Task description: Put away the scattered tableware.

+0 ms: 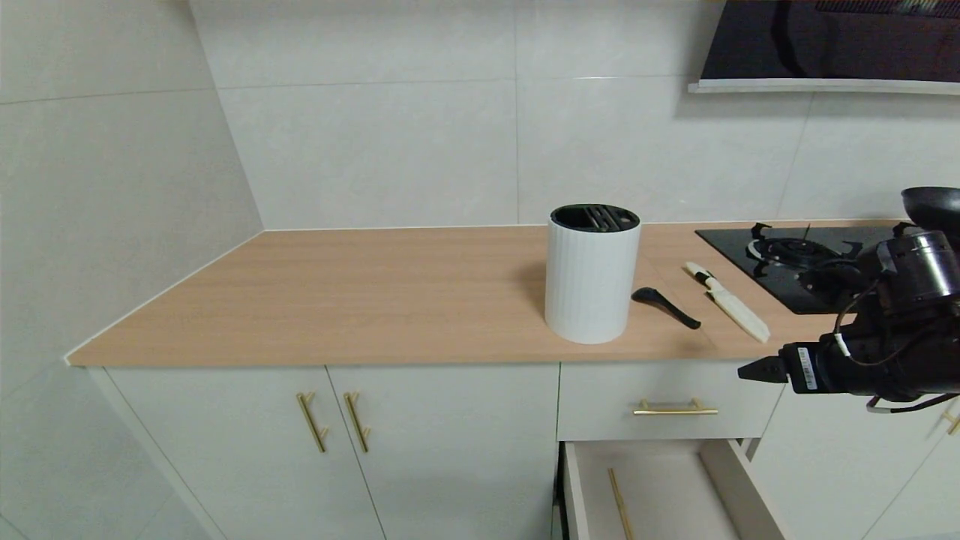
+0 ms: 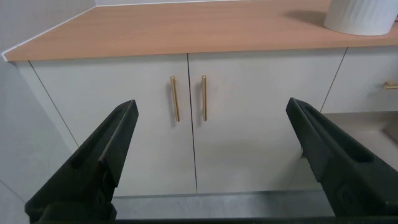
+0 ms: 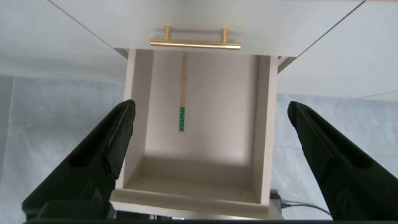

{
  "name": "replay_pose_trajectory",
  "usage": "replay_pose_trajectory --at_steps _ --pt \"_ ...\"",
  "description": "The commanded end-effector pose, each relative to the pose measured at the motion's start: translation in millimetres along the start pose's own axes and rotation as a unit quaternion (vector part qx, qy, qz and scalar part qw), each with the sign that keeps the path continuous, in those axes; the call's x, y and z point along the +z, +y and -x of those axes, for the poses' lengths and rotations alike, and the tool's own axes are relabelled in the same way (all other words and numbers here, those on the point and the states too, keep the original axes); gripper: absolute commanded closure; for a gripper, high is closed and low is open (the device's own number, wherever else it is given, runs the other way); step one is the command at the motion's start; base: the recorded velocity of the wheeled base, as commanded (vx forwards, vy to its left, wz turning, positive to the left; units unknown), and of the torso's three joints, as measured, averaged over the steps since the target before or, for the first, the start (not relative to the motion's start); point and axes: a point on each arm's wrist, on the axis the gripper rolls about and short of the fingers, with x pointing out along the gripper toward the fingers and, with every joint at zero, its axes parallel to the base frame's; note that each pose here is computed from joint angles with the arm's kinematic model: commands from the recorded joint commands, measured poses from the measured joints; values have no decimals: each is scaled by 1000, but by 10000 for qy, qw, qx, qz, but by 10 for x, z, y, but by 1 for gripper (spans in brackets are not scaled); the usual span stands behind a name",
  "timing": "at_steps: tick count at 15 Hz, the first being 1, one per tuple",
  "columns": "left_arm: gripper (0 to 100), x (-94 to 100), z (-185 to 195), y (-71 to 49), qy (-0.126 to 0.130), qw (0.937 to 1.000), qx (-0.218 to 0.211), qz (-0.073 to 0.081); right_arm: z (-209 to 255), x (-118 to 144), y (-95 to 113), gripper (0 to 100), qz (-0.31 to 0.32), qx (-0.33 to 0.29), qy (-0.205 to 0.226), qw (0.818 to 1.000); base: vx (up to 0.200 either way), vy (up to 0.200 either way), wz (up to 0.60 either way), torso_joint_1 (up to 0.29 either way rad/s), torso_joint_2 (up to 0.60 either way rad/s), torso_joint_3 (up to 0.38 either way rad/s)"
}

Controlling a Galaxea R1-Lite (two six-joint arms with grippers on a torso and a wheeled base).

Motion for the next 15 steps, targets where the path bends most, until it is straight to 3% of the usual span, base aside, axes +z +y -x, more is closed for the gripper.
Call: replay_pose_trajectory --at_steps 1,3,6,8,10,12,15 --pt "0 0 0 0 1 10000 2 1 -83 95 1 0 1 -37 -239 9997 0 0 0 0 0 0" --pt "0 0 0 0 1 10000 2 1 -202 460 -18 0 -20 32 -1070 9942 0 0 0 0 0 0" --pt "0 0 0 0 1 10000 2 1 -601 873 5 0 325 71 -1343 9904 0 0 0 0 0 0" --pt "0 0 0 0 1 10000 2 1 -837 996 12 0 419 323 -1389 9889 0 0 0 0 0 0" --pt "0 0 0 0 1 10000 2 1 -1018 1027 -32 0 684 985 -1349 9836 0 0 0 0 0 0" --pt "0 0 0 0 1 10000 2 1 -1242 928 -169 0 1335 925 -1188 9795 0 0 0 0 0 0" --pt "0 0 0 0 1 10000 2 1 -1601 820 -180 0 1357 925 -1136 9799 0 0 0 0 0 0"
